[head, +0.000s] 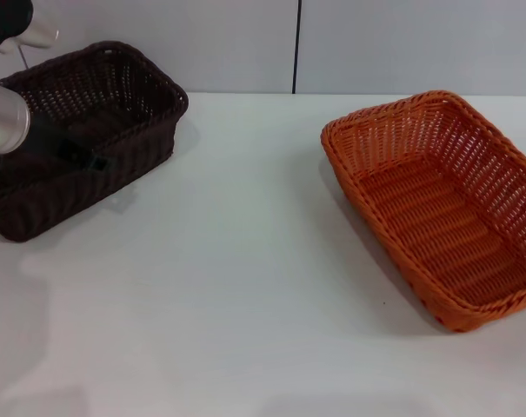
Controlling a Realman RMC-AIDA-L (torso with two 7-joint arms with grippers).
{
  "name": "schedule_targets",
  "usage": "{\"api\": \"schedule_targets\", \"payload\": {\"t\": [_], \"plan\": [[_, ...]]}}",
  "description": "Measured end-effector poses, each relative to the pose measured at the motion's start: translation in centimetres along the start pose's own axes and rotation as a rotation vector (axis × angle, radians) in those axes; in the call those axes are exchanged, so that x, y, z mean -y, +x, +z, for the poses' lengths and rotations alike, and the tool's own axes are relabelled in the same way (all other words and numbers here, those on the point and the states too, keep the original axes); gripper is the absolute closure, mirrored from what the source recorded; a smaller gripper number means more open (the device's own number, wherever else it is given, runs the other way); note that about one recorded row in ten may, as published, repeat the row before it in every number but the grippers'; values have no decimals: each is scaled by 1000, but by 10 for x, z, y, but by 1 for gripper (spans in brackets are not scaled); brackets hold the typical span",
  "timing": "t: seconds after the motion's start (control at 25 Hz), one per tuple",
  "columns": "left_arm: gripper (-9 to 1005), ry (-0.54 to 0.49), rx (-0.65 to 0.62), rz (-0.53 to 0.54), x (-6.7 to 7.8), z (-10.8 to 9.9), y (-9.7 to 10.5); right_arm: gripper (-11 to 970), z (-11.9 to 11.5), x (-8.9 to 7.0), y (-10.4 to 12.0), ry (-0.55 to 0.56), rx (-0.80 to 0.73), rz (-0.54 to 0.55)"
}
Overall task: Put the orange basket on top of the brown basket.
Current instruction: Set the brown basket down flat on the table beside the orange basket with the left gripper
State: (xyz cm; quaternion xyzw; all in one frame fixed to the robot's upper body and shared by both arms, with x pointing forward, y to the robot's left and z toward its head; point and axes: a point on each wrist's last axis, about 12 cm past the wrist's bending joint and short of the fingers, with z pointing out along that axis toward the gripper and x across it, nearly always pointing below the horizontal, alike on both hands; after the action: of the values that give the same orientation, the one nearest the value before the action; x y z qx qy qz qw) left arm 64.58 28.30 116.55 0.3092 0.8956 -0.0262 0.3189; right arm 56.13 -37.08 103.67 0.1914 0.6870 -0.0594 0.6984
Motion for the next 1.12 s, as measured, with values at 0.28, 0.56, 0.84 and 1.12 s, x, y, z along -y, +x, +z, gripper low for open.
{"api": "schedule_targets", "payload": {"t": [0.28, 0.56, 0.84, 1.12], "plan": [[615, -5, 4, 4, 0, 0, -1, 144, 0, 0, 0, 2, 1, 2], [781, -5, 4, 29, 2, -2, -3, 144, 1, 0, 1, 4, -13, 1], [792, 87, 40, 126, 18, -20, -9, 144, 2, 0, 1, 7, -18, 0], [798, 221, 119, 216, 42, -28, -7, 145, 3, 0, -1, 8, -12, 0]]}}
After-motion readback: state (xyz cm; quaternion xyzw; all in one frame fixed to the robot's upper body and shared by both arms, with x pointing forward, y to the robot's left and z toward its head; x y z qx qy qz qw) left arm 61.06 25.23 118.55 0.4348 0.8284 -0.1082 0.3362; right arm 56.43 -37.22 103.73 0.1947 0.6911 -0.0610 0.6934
